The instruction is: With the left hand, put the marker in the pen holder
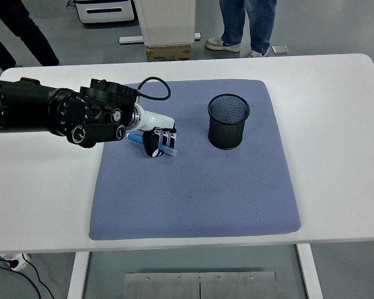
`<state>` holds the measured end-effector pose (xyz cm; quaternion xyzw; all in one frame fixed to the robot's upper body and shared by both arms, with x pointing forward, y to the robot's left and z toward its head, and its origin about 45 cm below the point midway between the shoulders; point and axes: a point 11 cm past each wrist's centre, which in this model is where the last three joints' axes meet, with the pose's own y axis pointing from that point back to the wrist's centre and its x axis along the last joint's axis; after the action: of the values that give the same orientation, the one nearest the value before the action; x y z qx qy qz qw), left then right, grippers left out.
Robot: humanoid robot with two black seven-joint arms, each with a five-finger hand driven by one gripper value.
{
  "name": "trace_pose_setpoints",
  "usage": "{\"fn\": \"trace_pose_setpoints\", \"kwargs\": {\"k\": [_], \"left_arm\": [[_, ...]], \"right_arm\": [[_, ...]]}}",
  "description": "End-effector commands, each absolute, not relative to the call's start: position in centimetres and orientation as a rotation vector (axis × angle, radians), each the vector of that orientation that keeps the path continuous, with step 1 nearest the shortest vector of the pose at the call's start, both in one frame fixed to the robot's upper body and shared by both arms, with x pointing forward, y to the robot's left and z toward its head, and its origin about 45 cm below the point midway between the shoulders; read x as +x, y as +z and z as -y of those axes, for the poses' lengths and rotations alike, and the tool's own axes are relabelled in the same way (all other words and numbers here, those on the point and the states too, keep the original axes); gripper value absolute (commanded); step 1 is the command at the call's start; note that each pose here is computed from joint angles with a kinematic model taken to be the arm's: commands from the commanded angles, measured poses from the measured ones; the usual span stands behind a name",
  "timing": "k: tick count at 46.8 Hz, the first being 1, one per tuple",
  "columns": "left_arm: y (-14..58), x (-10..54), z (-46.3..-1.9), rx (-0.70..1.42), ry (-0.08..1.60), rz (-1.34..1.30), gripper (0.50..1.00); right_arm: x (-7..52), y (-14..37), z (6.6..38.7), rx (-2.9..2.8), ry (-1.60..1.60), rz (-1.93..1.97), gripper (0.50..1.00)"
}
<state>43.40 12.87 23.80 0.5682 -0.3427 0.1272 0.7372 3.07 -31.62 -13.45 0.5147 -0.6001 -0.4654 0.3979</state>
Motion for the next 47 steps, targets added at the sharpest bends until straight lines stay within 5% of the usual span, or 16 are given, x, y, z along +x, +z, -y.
{"fn": "trace_pose_setpoints", "kwargs": {"k": [1,47], "left_arm": [[24.2,43.6,-12.8,1.238,0.282,0.759,0.5],[25.2,43.8,-12.3,1.215,0.275,0.777,0.5]], "right_arm": [[3.1,-13.5,31.6,1.303,-1.179,1.519,1.0],[3.1,-13.5,31.6,1.303,-1.179,1.519,1.0]]}}
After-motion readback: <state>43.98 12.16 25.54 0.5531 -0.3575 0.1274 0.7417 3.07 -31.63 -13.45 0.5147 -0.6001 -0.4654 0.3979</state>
